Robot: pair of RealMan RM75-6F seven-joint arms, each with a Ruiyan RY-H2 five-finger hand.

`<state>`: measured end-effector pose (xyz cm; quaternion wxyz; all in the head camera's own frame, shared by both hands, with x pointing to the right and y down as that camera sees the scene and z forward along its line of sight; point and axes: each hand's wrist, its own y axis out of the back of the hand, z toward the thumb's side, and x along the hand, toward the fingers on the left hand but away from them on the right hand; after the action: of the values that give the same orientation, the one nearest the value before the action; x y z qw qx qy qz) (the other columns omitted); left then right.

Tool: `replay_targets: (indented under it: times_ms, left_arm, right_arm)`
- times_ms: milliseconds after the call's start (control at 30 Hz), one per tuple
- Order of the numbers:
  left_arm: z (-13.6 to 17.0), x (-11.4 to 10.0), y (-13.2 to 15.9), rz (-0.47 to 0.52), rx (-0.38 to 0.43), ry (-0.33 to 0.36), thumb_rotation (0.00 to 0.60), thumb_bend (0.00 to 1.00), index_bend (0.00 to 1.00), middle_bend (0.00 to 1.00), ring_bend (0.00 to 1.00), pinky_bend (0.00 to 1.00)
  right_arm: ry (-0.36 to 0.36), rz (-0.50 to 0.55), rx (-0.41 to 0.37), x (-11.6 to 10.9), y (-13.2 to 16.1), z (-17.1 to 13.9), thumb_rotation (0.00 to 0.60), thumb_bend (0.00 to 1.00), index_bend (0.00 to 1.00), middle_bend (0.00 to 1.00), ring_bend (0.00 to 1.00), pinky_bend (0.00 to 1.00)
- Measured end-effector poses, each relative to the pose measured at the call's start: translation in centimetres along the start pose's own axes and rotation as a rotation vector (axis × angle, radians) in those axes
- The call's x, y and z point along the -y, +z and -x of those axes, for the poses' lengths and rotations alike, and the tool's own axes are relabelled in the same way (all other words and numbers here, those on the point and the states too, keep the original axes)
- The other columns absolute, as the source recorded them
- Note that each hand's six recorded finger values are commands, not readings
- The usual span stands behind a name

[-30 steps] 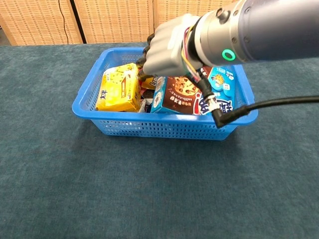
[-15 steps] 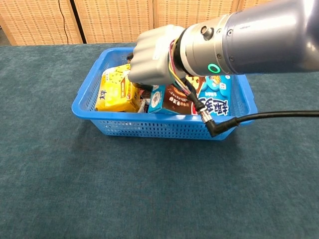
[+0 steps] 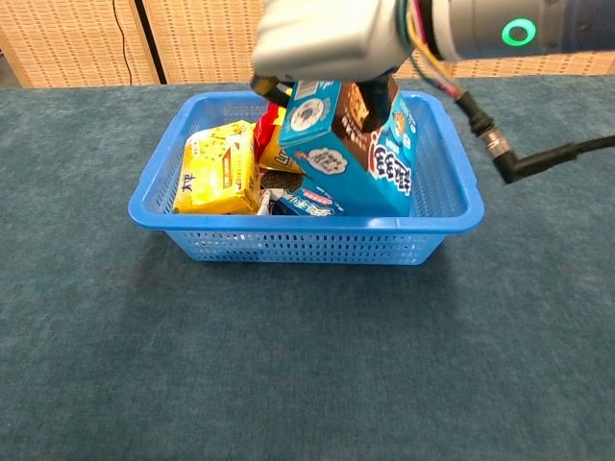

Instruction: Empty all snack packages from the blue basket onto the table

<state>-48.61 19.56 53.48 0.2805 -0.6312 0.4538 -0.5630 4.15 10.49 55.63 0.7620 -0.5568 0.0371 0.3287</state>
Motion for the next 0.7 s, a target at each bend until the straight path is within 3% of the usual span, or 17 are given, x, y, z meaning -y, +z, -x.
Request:
replay_targets:
  times_ms: [267, 467, 700]
  left_arm:
    - [0.1, 0.2, 0.1, -0.002, 0.003, -0.01, 0.6, 0.0, 0.0, 0.0, 0.0, 0.0]
    - [0.1, 0.3, 0.1, 0.0, 0.0, -0.016, 0.6, 0.0, 0.0, 0.0, 0.0, 0.0]
    - [0.2, 0.3, 0.0, 0.002, -0.003, -0.017, 0.6, 0.0, 0.0, 0.0, 0.0, 0.0]
  right_arm:
    - [-0.074, 0.026, 0.106, -2.7, -4.5, -2.9, 0.6, 0.34, 0.71, 0.47, 0.33, 0.5]
    - [-0.13, 0.041, 0.227, -4.5, -9.0, -4.3, 0.6, 0.34, 0.71, 0.47, 0.33, 0.5]
    - [-0.104, 0.043, 0.36, -2.2, -13.8, -4.5, 0.6, 0.34, 0.7, 0.47, 0.33, 0.5]
